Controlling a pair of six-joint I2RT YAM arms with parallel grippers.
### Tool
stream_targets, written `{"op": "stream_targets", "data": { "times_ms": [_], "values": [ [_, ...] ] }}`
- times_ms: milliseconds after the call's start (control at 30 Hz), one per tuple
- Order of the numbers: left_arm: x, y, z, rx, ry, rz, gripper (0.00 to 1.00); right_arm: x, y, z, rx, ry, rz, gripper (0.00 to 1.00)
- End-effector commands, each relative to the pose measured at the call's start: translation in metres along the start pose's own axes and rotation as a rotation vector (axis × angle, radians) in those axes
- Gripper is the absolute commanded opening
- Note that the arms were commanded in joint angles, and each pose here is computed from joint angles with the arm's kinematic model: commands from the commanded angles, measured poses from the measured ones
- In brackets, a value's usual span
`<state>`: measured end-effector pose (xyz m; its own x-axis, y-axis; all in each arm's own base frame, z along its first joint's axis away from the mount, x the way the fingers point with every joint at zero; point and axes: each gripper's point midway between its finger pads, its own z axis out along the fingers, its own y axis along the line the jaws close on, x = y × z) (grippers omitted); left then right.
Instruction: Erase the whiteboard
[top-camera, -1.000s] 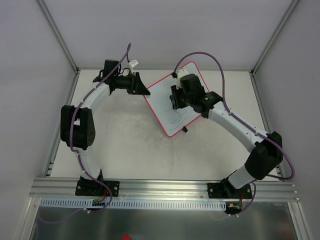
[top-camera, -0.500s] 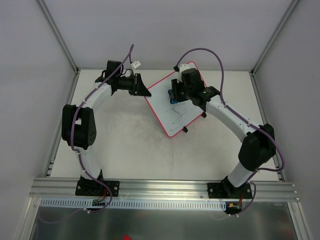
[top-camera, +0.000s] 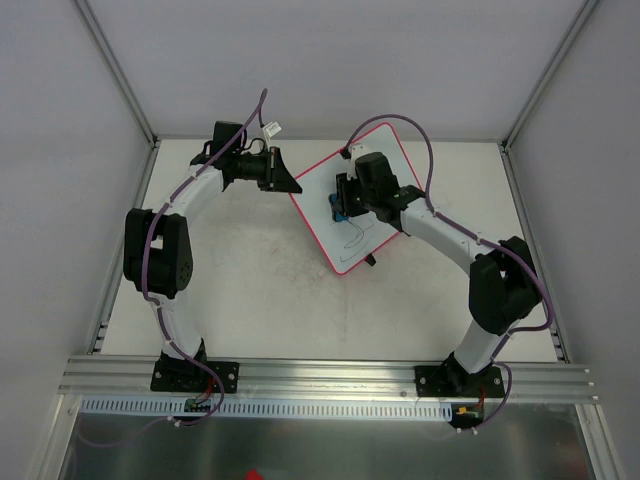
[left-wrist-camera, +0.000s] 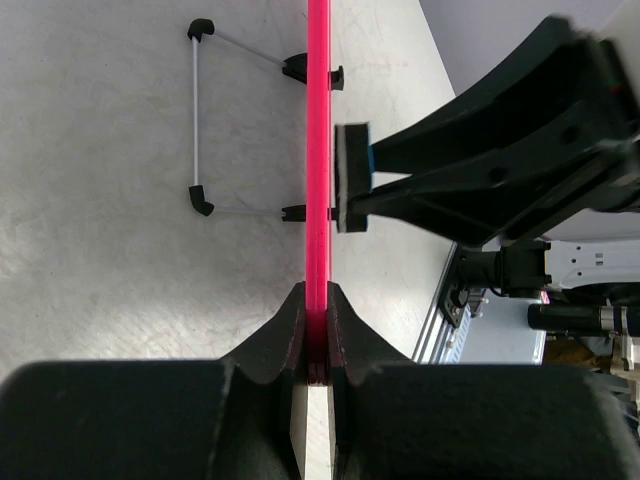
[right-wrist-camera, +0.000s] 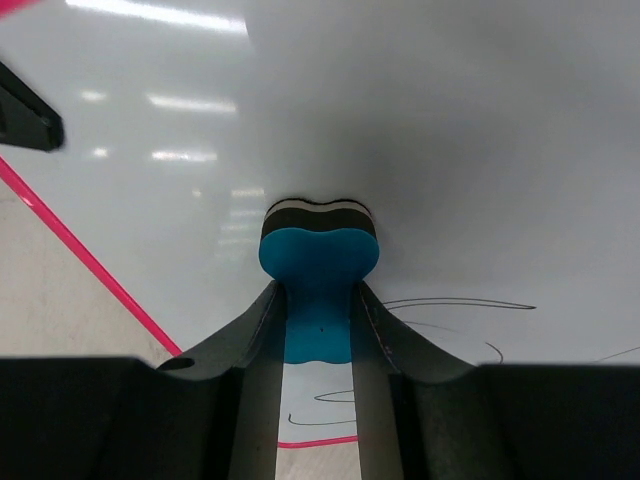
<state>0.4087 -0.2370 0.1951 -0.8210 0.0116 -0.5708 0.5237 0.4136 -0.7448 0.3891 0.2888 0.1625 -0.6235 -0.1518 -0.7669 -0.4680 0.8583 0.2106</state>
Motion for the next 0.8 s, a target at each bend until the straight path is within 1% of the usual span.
{"op": "stream_targets", "data": {
  "times_ms": [0, 33, 133, 200, 233, 333, 600, 733, 767],
  "values": [
    [0.005, -0.008, 0.007, 0.065, 0.022, 0.042, 0.00, -0.007, 0.017, -0.009, -0.053, -0.079, -0.009, 0.00],
    [0.005, -0.008, 0.006, 0.068, 0.022, 0.046, 0.00, 0.001, 0.016, -0.007, -0.050, -0.077, -0.017, 0.00],
    [0.006, -0.009, 0.007, 0.079, 0.027, 0.056, 0.00, 0.005, 0.021, -0.008, -0.052, -0.101, -0.051, 0.00],
    [0.006, -0.009, 0.007, 0.082, 0.028, 0.059, 0.00, 0.017, 0.022, -0.007, -0.053, -0.081, -0.068, 0.00],
    [0.007, -0.008, 0.007, 0.082, 0.028, 0.057, 0.00, 0.012, 0.025, -0.006, -0.061, -0.107, -0.075, 0.00],
    [0.007, -0.009, 0.008, 0.088, 0.032, 0.055, 0.00, 0.017, 0.032, -0.006, -0.076, -0.113, -0.098, 0.00],
    [0.004, -0.010, 0.007, 0.090, 0.027, 0.055, 0.00, 0.030, 0.049, -0.003, -0.106, -0.093, -0.151, 0.00],
    [0.003, -0.011, 0.006, 0.081, 0.022, 0.062, 0.00, 0.039, 0.047, -0.003, -0.089, -0.077, -0.167, 0.00],
    [0.002, -0.012, 0.006, 0.082, 0.021, 0.066, 0.00, 0.038, 0.040, -0.001, -0.048, -0.082, -0.156, 0.00]
  ]
}}
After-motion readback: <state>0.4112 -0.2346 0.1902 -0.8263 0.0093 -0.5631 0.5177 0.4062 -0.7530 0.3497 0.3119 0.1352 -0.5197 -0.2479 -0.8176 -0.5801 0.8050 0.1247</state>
